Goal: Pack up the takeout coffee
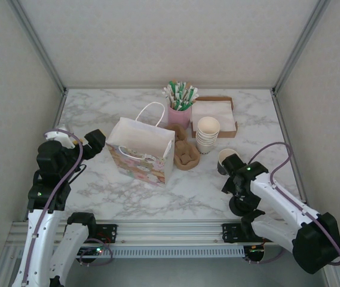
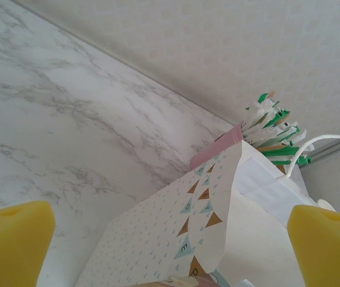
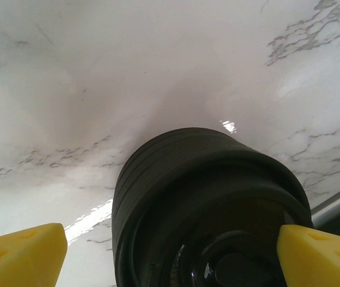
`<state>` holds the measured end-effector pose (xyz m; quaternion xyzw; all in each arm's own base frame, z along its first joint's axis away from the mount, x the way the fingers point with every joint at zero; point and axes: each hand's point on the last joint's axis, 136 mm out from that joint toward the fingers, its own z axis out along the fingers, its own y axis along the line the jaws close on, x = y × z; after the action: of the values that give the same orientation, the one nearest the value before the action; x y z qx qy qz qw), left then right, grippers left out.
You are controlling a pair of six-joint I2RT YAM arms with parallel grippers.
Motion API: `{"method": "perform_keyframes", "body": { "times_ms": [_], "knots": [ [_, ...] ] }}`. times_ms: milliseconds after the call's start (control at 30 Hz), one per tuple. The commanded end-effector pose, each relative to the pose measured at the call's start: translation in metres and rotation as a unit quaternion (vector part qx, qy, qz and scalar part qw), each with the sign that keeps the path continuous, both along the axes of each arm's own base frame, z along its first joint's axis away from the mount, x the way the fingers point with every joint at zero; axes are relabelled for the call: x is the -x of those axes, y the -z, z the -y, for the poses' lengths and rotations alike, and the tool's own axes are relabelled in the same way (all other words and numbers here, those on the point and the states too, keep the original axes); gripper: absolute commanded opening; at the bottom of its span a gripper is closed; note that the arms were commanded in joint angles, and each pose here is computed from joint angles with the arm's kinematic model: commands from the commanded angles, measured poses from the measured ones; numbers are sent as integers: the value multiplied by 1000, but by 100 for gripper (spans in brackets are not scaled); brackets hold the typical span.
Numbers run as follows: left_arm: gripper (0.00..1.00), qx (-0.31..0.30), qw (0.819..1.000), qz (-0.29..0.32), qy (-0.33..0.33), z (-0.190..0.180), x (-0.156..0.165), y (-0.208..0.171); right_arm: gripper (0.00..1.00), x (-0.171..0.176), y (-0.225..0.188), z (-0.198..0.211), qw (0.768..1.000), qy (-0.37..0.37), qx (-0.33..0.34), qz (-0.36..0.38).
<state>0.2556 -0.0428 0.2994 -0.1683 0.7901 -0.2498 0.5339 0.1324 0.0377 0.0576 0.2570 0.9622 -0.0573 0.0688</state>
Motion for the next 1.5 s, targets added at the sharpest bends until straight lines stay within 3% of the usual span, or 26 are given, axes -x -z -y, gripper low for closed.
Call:
{"method": "perform_keyframes", "body": {
  "times_ms": [0,400,567,800,1033,1467],
  "knots": [
    [100,0,1000,-6,-11,-5,1,4,89,-19,2,-54,988,6,-147,35],
    [100,0,1000,-8,-13,-6,0,5,84,-42,-8,-89,974,-19,-210,79],
    [100,0,1000,-9,-14,-6,0,6,86,-53,-31,-91,979,-63,-166,104],
    [100,-1,1000,-9,-16,-7,0,6,92,-41,-38,-58,990,-76,-81,86],
    [100,-5,1000,-10,-22,-10,0,5,99,-16,-20,-45,995,-75,-61,37],
    [100,-19,999,-13,-46,-19,2,4,94,-12,7,-54,995,-78,-55,7]
  ]
}}
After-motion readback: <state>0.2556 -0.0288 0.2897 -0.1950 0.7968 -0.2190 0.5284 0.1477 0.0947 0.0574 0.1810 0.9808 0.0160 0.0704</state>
